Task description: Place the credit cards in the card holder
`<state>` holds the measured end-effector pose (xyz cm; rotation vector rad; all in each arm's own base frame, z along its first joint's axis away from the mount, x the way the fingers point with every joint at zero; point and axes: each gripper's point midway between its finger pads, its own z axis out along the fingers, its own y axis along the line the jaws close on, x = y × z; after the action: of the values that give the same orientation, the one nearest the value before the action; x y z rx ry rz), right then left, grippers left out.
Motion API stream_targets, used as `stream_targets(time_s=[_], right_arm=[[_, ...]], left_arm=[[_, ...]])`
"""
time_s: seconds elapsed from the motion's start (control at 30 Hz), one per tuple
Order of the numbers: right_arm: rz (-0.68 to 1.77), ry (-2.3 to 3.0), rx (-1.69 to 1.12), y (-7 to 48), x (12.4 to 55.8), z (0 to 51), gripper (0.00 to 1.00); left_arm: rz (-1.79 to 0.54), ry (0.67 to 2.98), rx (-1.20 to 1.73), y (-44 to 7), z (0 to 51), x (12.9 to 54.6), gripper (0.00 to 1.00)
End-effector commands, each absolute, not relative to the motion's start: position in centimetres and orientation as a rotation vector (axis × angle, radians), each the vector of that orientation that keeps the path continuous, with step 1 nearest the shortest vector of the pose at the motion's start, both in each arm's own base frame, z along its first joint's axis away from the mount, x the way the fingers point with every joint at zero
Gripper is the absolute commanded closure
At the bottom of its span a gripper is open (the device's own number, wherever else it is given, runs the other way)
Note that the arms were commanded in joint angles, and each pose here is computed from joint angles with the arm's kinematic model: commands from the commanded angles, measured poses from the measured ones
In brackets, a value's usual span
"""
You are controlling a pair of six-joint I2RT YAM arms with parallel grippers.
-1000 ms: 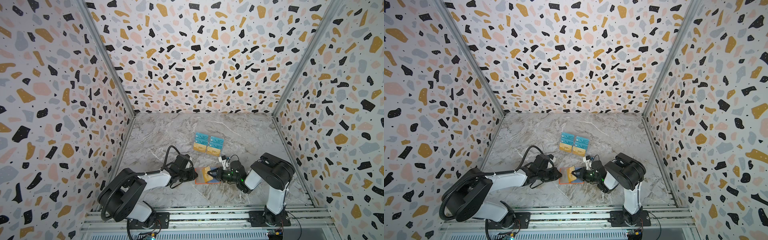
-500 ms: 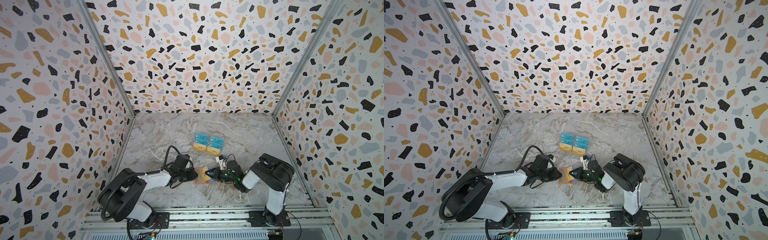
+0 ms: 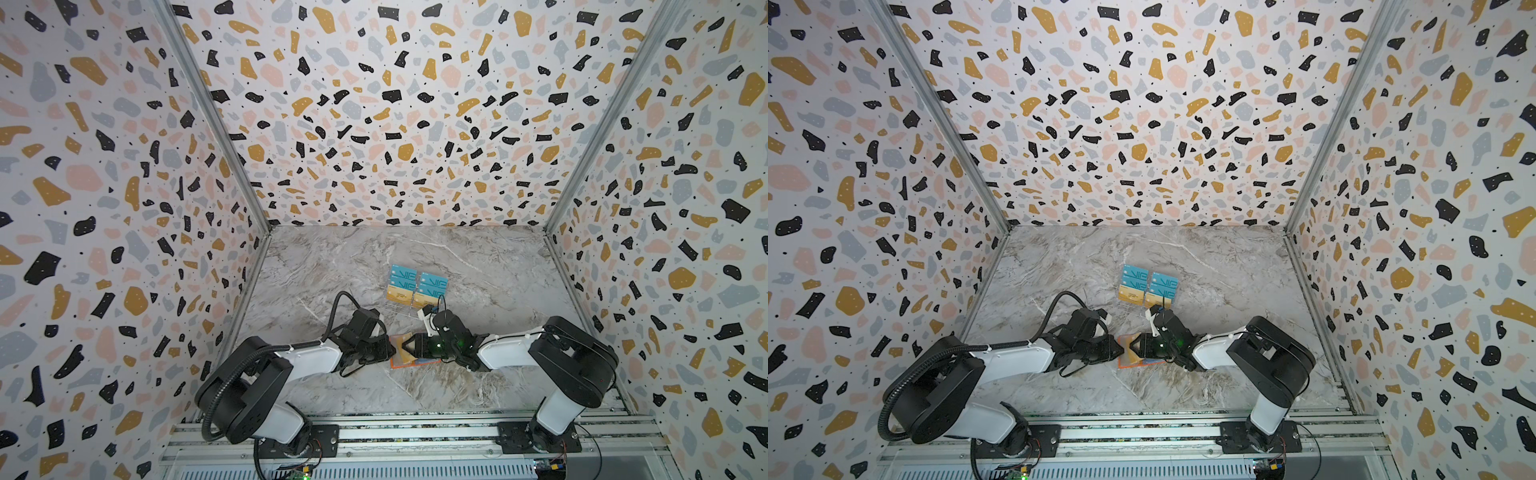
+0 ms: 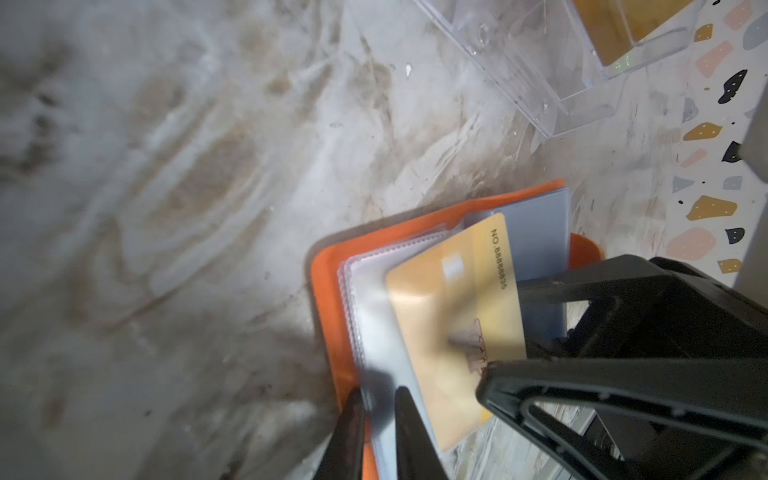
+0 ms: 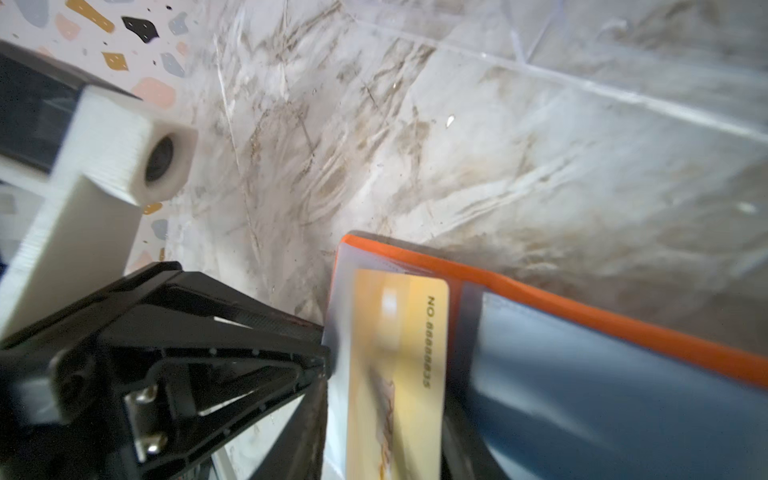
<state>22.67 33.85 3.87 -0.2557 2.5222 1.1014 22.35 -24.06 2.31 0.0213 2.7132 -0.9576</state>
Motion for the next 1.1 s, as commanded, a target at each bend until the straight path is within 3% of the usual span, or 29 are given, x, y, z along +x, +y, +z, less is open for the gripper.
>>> stream_targets(time_s=[0.0, 0.33, 1.07], right_arm=[[0.871, 2.636, -0.298, 31.0, 21.6, 1.8, 0.54], [0.835, 2.559, -0.329, 30.8, 23.4, 4.5, 0.47], [0.905, 2.662, -0.510, 33.7, 20.9, 3.4, 0.51]], left_arm=[[-0.945, 2.773, 0.029, -23.9, 1.5, 21.4, 0.82], [-0.938, 2.775, 0.033, -23.8, 1.4, 21.4, 0.82], [-0.945, 2.759, 0.027, -23.9, 1.9, 21.5, 0.82]])
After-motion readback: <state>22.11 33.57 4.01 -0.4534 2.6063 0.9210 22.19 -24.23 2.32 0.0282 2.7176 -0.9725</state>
